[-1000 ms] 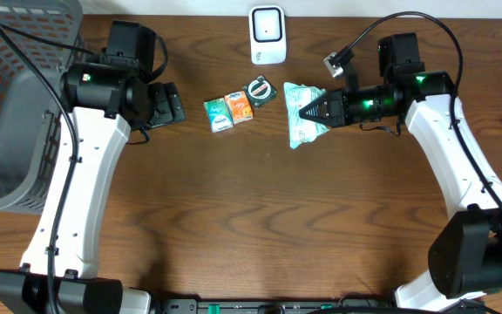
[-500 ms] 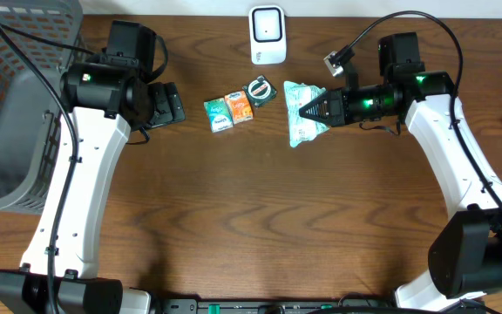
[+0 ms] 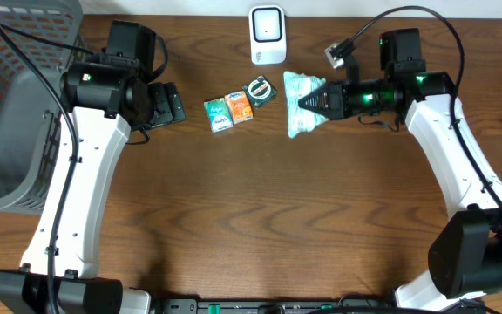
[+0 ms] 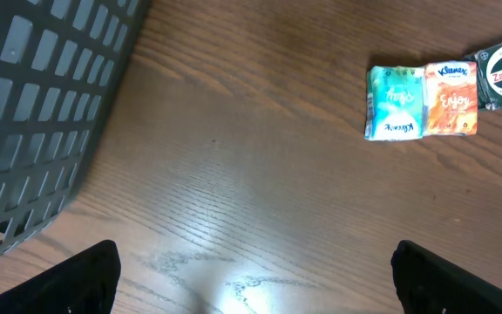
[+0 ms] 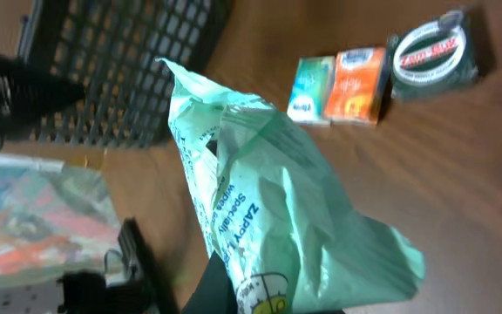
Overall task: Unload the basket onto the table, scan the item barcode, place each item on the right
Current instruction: 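Raise the wipes packet up in front of the scanner, then hold the wipes packet at the scanner with the right gripper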
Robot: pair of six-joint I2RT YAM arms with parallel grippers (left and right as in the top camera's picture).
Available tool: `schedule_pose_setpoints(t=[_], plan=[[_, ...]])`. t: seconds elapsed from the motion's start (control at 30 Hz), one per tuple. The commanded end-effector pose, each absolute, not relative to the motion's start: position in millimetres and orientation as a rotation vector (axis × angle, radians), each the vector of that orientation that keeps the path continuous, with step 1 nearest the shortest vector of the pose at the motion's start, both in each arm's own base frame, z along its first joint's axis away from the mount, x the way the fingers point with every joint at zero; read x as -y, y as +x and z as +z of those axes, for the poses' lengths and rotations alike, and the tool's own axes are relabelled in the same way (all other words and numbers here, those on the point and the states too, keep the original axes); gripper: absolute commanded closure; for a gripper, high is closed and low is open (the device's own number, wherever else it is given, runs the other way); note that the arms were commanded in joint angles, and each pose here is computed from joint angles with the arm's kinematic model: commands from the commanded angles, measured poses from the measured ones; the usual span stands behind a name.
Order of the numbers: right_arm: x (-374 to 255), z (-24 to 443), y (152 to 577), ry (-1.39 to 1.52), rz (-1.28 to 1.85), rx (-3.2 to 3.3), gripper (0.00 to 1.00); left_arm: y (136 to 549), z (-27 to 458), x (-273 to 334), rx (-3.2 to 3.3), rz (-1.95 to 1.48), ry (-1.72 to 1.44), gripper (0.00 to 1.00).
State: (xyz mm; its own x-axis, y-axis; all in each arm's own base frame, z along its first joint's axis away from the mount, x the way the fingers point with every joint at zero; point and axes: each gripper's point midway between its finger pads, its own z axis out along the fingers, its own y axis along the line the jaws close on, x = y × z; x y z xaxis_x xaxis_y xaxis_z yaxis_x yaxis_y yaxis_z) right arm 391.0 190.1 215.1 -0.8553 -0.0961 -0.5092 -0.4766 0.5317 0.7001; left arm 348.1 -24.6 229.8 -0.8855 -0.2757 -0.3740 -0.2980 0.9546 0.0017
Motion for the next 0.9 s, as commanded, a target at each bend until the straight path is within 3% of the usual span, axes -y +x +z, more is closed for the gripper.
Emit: schedule_pose_setpoints(t=[0.0,0.87], plan=[[-190.4,236.5,399.0,-0.421,1.284,-2.31,0.99,348.2,234.9,21.5,-2.716,0.098,-0.409,0.02],[-201.9,236.3,393.1,-0.293,1.364,-2.383,0.99,348.2,234.9,21.5,-2.716,0.098,-0.408,0.02]])
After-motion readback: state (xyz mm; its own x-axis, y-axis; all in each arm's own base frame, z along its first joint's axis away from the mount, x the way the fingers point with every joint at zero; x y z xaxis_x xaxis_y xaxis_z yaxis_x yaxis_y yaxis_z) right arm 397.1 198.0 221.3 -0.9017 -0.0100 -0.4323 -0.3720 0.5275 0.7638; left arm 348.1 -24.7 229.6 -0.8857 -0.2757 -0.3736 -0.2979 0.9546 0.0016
